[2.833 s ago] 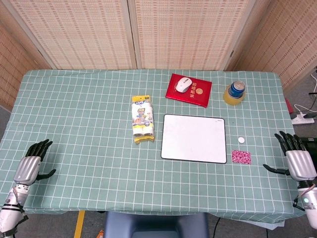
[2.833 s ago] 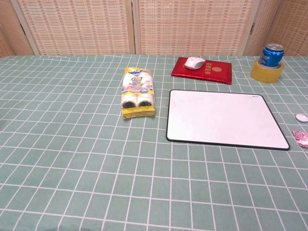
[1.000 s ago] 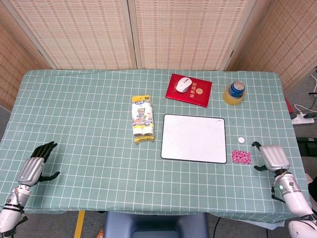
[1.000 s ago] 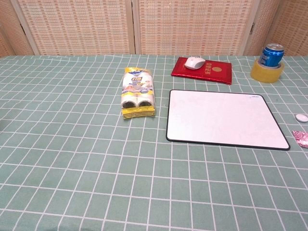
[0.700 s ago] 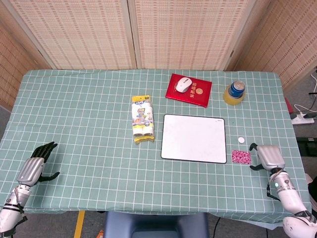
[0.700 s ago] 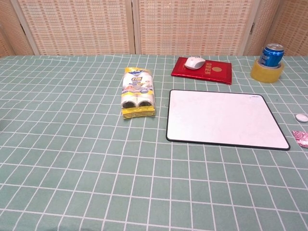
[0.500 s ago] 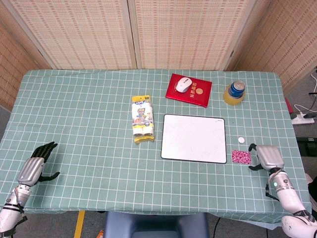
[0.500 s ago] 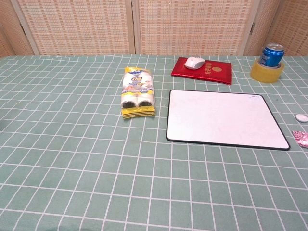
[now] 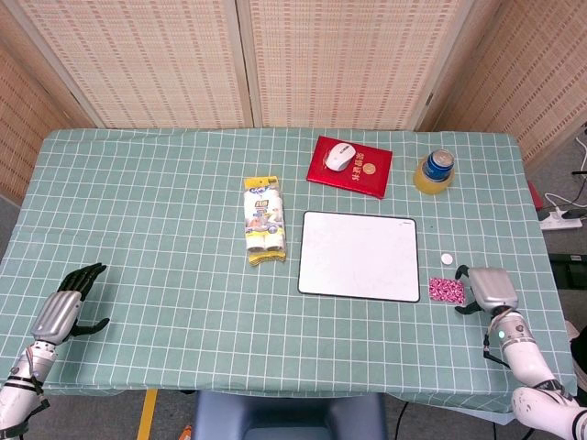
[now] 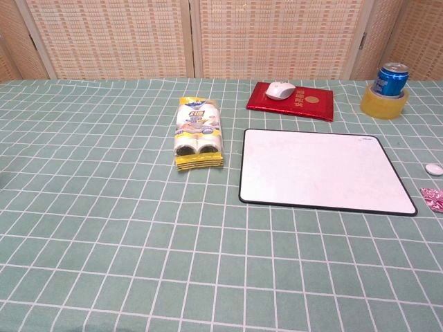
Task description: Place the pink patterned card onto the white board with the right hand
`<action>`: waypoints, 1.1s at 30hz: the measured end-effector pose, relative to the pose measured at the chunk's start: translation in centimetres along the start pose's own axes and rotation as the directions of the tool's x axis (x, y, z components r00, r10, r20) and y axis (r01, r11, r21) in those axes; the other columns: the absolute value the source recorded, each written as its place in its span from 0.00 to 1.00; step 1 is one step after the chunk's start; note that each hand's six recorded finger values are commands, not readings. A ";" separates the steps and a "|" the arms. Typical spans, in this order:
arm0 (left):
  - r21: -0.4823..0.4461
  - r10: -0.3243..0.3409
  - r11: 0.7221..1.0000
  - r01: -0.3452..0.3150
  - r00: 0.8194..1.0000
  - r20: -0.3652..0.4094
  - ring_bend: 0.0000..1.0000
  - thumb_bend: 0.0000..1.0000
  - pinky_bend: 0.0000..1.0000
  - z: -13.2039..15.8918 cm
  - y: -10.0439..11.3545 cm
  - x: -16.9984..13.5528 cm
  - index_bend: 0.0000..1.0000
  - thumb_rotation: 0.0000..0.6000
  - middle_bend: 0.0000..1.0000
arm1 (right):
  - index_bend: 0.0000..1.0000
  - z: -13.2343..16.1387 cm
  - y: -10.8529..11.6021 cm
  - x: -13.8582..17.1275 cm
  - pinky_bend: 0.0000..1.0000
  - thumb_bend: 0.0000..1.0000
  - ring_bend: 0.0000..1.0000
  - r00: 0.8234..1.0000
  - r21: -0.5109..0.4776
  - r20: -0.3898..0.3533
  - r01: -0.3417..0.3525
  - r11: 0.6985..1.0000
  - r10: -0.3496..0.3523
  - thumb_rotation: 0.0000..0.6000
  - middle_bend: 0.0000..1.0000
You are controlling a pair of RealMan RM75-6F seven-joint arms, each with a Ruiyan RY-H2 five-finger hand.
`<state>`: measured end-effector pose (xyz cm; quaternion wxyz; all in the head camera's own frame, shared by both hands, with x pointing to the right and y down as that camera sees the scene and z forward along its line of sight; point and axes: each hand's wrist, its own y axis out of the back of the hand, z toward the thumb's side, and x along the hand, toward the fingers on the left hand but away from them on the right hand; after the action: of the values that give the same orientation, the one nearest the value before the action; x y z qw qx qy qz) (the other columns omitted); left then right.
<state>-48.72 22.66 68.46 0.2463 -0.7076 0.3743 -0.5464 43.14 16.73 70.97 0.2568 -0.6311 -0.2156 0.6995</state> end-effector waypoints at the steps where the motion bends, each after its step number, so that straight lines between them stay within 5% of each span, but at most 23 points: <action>1: -0.001 -0.001 1.000 0.001 1.000 0.000 0.00 0.19 0.03 0.0 0.0 0.0 0.00 0.83 0.03 | 0.38 0.0 0.0 -0.1 0.98 0.18 0.93 1.000 0.000 0.001 -0.001 1.000 0.001 0.90 0.96; 33: -0.020 -0.025 0.999 0.025 1.000 -0.003 0.00 0.19 0.08 -0.1 -0.2 0.1 0.00 0.83 0.05 | 0.36 1.1 -0.8 -1.5 0.98 0.21 0.93 0.998 0.032 0.010 -0.058 0.998 0.057 0.91 0.96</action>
<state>-48.76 22.68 68.73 0.2317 -0.7139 0.3712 -0.5467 42.23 16.40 72.72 0.2457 -0.6295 -0.1872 0.7130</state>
